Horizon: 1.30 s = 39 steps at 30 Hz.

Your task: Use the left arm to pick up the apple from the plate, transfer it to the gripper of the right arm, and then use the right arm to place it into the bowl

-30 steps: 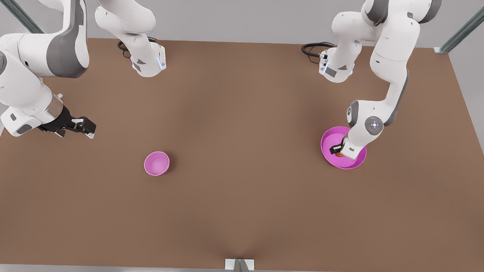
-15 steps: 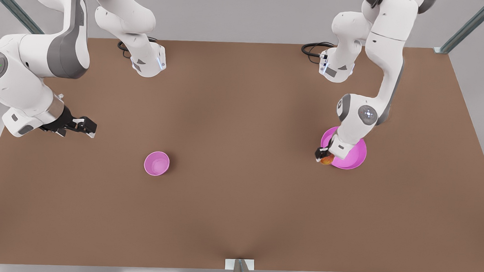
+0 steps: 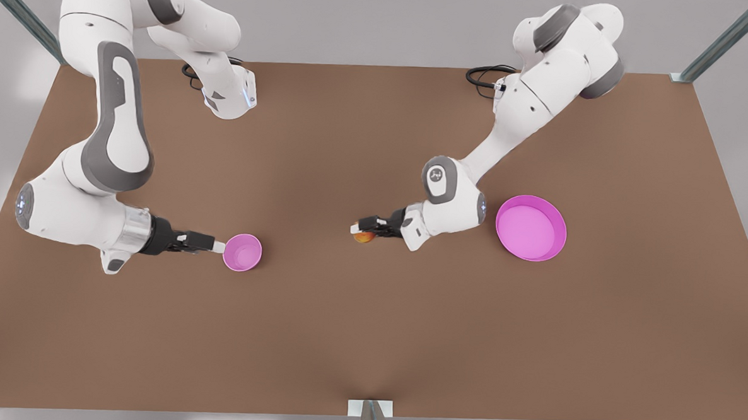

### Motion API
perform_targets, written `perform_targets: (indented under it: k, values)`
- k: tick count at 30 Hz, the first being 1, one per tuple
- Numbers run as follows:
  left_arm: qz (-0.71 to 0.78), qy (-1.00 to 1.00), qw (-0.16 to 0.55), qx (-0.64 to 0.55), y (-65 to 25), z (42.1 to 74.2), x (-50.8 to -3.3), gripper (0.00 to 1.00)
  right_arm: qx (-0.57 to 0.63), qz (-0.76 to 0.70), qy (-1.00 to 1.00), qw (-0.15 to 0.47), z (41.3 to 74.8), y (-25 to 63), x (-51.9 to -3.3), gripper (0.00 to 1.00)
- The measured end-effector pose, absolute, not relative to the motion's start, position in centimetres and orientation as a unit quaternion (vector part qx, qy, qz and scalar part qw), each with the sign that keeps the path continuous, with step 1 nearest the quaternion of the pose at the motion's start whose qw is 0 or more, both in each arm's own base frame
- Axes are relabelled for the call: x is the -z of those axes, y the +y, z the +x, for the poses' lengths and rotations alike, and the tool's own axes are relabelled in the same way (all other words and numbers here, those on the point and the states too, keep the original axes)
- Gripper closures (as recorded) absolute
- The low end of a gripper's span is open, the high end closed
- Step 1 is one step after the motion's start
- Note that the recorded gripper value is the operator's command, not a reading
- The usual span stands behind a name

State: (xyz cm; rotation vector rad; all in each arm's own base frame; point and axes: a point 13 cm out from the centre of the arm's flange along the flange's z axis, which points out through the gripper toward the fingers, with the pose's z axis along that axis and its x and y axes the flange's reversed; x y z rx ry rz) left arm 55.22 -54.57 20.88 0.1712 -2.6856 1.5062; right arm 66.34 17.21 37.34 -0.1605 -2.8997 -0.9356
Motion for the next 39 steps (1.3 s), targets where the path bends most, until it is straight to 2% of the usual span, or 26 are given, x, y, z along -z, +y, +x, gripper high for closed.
perform_targets:
  k: [4, 6, 9, 13, 17, 19, 22, 29, 39]
  values:
    - [-0.004, -0.818, -0.016, -0.575, -59.1, 58.5, -22.1, 0.53, 0.442, -0.086, -0.892, 0.042, 69.1, 23.6, -36.4, 0.00]
    - [-0.050, -0.803, -0.053, -0.592, -60.0, 59.0, -23.2, 0.53, 0.490, -0.102, -0.865, 0.040, 70.3, 25.0, -35.3, 0.00]
    - [-0.120, -0.775, -0.108, -0.611, -61.1, 59.4, -25.9, 0.53, 0.556, -0.124, -0.821, 0.045, 71.9, 26.7, -31.0, 0.00]
    - [-0.195, -0.744, -0.165, -0.617, -62.6, 59.1, -27.1, 0.53, 0.611, -0.095, -0.786, 0.015, 72.4, 28.2, -31.6, 0.00]
    - [-0.255, -0.717, -0.215, -0.611, -63.5, 58.8, -27.3, 0.53, 0.631, -0.041, -0.774, -0.003, 67.9, 28.4, -35.2, 0.00]
    - [-0.280, -0.706, -0.237, -0.605, -63.6, 58.8, -27.5, 0.53, 0.633, -0.016, -0.774, 0.002, 64.6, 30.1, -34.9, 0.00]
    - [-0.313, -0.688, -0.265, -0.599, -64.0, 58.4, -28.0, 0.53, 0.636, 0.004, -0.771, -0.004, 62.8, 31.6, -32.6, 0.00]
    - [-0.371, -0.652, -0.323, -0.577, -64.3, 58.7, -29.0, 0.53, 0.635, 0.038, -0.771, -0.030, 60.8, 33.6, -28.0, 0.00]
    - [-0.422, -0.616, -0.368, -0.554, -65.2, 58.0, -29.2, 0.53, 0.661, 0.068, -0.742, -0.090, 60.1, 36.5, -29.0, 0.00]
